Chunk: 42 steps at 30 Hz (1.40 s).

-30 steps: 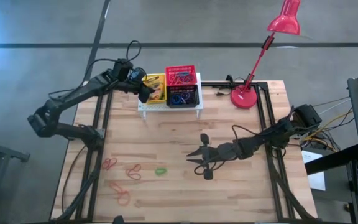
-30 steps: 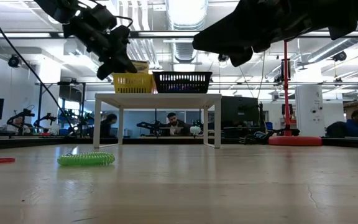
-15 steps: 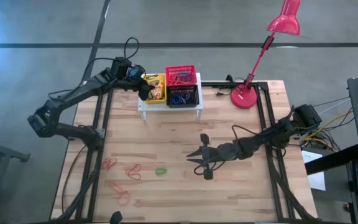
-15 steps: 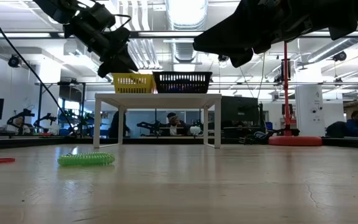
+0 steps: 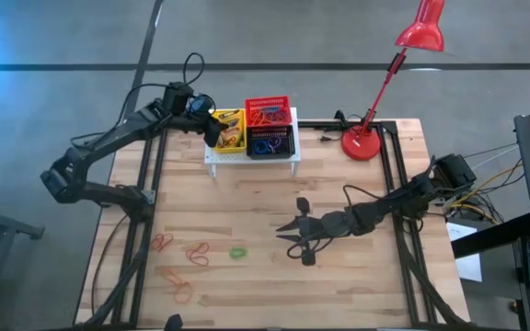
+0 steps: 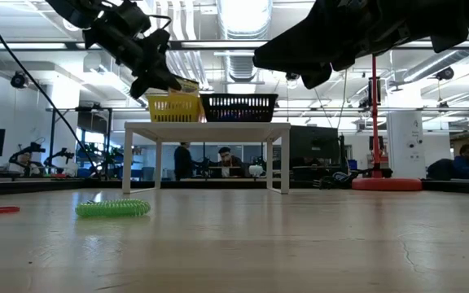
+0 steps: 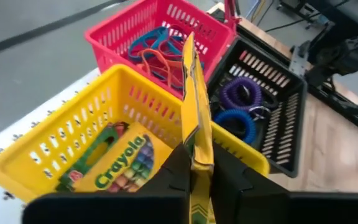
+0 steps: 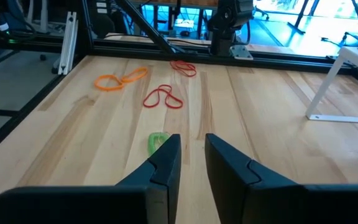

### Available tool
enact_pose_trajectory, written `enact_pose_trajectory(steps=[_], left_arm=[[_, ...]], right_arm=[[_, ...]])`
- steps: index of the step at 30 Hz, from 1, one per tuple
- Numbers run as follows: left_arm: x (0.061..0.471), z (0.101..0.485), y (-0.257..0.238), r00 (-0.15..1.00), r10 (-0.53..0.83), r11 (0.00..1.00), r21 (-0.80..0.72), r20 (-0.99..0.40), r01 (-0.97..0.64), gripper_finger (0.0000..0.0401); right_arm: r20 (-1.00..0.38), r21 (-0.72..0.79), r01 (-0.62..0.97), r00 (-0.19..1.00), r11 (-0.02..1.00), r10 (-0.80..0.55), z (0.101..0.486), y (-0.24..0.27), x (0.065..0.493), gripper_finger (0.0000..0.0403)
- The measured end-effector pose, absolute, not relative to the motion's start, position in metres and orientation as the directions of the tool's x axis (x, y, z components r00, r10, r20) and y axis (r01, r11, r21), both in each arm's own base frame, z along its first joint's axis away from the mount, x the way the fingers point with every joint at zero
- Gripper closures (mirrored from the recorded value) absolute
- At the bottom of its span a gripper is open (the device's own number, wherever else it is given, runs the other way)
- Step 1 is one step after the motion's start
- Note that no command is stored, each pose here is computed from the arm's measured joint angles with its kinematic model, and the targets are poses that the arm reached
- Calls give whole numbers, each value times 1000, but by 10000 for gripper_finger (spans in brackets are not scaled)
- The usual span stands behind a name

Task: Pick & Place Office Desk Supplies
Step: Put the crayon box into the yellow bin

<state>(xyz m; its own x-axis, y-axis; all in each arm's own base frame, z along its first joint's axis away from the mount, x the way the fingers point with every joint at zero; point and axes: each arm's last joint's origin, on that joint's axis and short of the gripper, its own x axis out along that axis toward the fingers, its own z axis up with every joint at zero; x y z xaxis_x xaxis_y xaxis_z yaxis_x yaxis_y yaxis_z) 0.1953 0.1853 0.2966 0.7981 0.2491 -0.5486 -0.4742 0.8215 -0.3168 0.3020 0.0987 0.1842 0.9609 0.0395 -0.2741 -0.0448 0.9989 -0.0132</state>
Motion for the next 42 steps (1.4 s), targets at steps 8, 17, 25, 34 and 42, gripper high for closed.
enact_pose_trajectory(steps=[8,17,25,34,42], left_arm=[[192,292,181,778,187,810,-354,-599,-467,342],[192,292,181,767,202,830,-309,-609,-464,347],[194,296,185,782,244,840,-278,-574,-466,304],[196,299,186,798,259,841,-280,-544,-464,336],[194,304,183,819,230,846,-307,-526,-435,376]], right_arm=[[-275,-14,-44,961,999,38,184,99,302,343],[-275,-16,-42,961,999,36,184,98,302,338],[-275,-14,-40,961,999,35,184,98,302,335],[-275,-14,-41,961,999,36,184,98,302,344],[-282,-16,-41,959,999,35,183,98,302,337]])
